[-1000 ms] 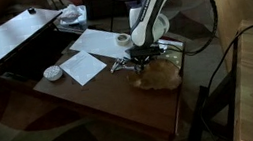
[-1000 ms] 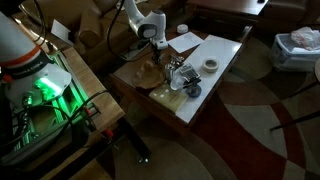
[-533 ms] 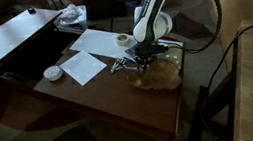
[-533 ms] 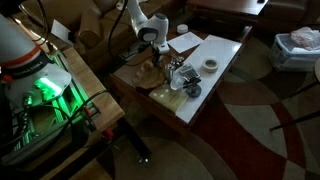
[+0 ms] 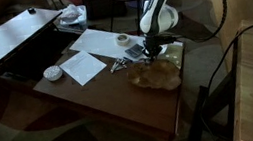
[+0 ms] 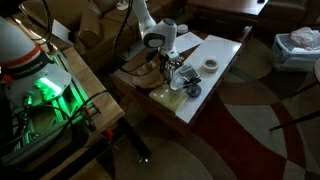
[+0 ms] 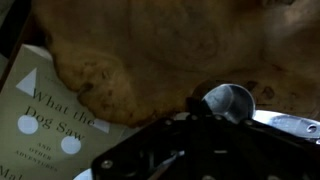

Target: Pick up the metallic measuring spoon and put it in the wooden bowl

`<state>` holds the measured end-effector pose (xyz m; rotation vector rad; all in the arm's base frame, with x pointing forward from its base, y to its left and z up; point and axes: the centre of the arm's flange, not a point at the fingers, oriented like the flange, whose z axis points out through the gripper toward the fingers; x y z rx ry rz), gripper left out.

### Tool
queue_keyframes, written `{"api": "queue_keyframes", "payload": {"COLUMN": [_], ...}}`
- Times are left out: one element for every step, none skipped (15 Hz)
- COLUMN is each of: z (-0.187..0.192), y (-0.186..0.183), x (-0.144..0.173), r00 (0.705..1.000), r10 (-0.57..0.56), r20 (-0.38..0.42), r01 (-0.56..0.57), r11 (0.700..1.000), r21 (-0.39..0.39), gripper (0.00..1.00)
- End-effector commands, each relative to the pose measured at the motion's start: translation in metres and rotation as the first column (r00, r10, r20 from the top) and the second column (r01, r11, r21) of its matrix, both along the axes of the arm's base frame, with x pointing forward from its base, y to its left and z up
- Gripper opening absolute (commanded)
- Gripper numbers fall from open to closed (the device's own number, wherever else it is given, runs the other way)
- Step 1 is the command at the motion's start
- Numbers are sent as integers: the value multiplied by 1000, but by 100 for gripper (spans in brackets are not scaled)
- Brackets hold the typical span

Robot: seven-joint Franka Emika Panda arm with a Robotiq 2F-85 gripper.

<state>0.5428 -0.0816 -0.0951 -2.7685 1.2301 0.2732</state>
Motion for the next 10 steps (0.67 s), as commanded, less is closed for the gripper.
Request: {"api": "queue_keyframes", "payload": {"z": [1,2,4,7,10,12,14,14,15,15], "y": [-18,-15,-13,-9,-6,-3,1,4,8,11], "x": [-22,-26,-29,-33,-35,-37,-39,-40,-41,-42], "r00": [990,984,978,973,969,965,960,957,955,952], "r10": [142,180,208,229,248,262,278,288,295,304], "r20": [-1,-2,-4,-7,-10,-15,-22,-30,-36,-43], "r01": [-141,-177,-203,-222,-238,-249,-261,-268,-272,-280], "r11": [982,971,961,950,940,931,923,919,918,917], "r21": [124,158,188,219,245,266,282,288,288,285], "gripper": [1,1,1,1,1,1,1,1,1,1]}}
